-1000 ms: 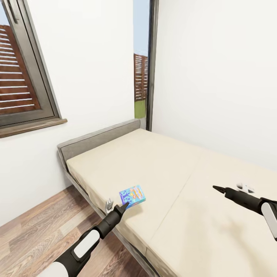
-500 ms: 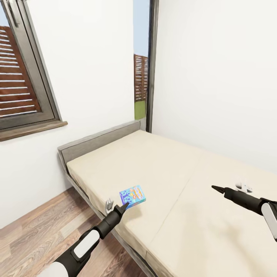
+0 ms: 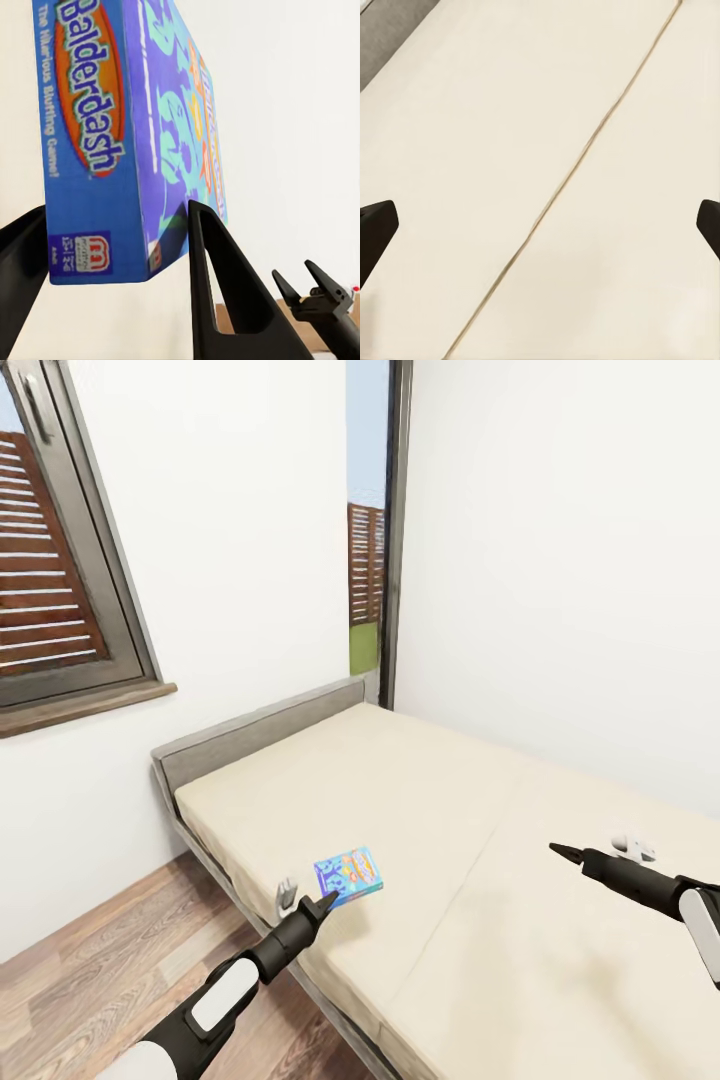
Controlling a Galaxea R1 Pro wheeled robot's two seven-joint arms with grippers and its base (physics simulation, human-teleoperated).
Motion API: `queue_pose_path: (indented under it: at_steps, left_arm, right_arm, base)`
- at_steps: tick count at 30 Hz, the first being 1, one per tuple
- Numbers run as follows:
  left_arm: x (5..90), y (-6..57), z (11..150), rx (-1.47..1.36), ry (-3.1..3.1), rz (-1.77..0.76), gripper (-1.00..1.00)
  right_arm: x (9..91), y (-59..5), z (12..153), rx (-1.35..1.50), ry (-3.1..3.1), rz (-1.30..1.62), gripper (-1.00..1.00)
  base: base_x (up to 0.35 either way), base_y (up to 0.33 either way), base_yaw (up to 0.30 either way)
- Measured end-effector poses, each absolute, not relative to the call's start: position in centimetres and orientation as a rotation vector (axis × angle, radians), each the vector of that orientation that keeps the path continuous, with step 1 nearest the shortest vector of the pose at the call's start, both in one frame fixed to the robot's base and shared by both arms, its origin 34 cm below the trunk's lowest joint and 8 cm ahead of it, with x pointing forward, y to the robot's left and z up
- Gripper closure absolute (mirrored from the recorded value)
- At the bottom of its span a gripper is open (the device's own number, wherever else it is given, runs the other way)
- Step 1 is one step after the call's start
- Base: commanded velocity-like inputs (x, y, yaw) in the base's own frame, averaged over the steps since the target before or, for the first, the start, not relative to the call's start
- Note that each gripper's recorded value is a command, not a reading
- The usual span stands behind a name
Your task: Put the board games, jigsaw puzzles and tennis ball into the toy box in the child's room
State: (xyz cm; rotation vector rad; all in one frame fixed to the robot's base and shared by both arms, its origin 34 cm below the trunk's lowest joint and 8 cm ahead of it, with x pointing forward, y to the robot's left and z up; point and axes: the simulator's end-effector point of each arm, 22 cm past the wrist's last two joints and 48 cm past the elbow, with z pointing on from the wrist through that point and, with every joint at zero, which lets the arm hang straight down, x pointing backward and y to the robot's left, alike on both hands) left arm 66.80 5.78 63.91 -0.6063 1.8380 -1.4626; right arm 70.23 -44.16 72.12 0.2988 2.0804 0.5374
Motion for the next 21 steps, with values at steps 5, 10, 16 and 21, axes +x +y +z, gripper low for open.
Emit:
queue_pose_path:
  at_steps: [5,10,16,21]
  left_arm:
    - [66.9,5.7,64.9,-0.607,1.843,-1.467,1.0]
    - [67.0,5.7,65.8,-0.609,1.848,-1.468,1.0]
    - [66.7,6.0,65.7,-0.628,1.875,-1.452,1.0]
    - [66.7,6.2,66.3,-0.636,1.884,-1.445,1.0]
  right_arm:
    - [70.3,-44.2,73.1,0.299,2.082,0.539,-1.0]
    - [70.4,-44.1,74.0,0.298,2.084,0.539,-1.0]
    - [70.6,-44.1,75.3,0.297,2.084,0.541,-1.0]
    - [70.7,-44.1,76.4,0.296,2.083,0.541,-1.0]
  base:
    - [0.0,0.0,-0.022]
    - [0.0,0.0,-0.154]
    - [0.0,0.0,-0.238]
    - [0.0,0.0,-0.265]
